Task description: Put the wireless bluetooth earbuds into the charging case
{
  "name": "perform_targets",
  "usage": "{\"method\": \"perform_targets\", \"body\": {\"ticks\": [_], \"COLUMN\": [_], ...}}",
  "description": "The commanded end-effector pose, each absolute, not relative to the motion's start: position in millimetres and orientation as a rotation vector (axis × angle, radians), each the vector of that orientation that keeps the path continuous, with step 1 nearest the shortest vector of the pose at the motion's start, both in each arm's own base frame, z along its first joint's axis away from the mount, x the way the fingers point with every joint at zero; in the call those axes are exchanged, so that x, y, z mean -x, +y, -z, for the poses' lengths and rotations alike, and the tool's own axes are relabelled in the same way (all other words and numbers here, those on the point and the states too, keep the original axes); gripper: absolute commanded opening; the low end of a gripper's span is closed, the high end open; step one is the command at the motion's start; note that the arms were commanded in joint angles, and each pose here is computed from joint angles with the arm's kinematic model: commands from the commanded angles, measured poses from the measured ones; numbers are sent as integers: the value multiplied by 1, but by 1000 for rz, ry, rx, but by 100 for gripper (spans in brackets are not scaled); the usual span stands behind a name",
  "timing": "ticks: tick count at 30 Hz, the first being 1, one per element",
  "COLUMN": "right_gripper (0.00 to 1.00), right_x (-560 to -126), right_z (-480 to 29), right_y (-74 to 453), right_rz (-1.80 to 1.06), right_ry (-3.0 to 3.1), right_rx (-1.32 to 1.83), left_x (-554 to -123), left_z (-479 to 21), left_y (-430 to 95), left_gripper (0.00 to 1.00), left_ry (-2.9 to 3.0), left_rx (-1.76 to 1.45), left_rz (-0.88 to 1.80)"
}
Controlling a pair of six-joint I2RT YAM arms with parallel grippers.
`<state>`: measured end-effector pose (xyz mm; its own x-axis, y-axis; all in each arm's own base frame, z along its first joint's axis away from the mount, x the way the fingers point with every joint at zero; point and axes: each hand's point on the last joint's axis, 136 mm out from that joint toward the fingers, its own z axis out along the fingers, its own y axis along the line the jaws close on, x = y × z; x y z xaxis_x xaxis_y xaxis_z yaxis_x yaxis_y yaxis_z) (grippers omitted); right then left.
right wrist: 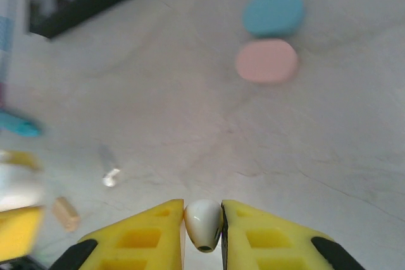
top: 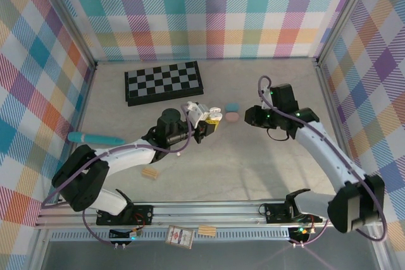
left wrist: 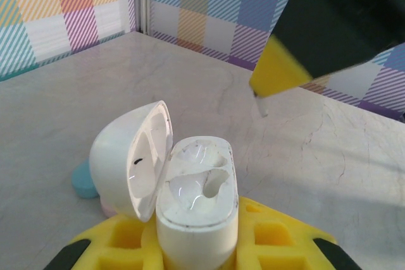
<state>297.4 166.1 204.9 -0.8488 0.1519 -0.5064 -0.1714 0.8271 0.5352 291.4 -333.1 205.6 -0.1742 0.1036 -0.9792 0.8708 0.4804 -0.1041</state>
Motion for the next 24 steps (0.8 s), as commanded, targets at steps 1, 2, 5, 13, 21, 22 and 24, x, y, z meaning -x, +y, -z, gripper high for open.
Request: {"method": "perform_targets", "body": {"ticks": [1,2,5,13,21,22,24], "right_gripper": [22,22,22,23,23,23,23], "right_x": [-297,-295,-289,-284,-284,-284,-284], "right_z": [-244,-252,-267,-282,-281,-279,-276], "right_y": [183,185,191,211,224,224,226], "right_rz": [-959,-983,-1030,-1112,-1128,-1128,-1134], "right_ry": [2293,2265,2210,2151,2139,2144,2152], "right_rx": [89,105,144,229,278,277,283], "left_x": [-295,-295,-293,-282,-279,-279,-279], "left_z": [-231,-233,-234,-240,-248,-249,-250], "left_y": [-347,-350,-357,-371,-378,-377,-377], "left_gripper": [12,12,12,13,13,13,13], "left_ry": [1521,1515,1508,1476,1450,1448,1454], "left_rx": [-837,-841,-869,-910,-902,-898,-890], "left_rz": [893,899,903,931,966,969,973]}}
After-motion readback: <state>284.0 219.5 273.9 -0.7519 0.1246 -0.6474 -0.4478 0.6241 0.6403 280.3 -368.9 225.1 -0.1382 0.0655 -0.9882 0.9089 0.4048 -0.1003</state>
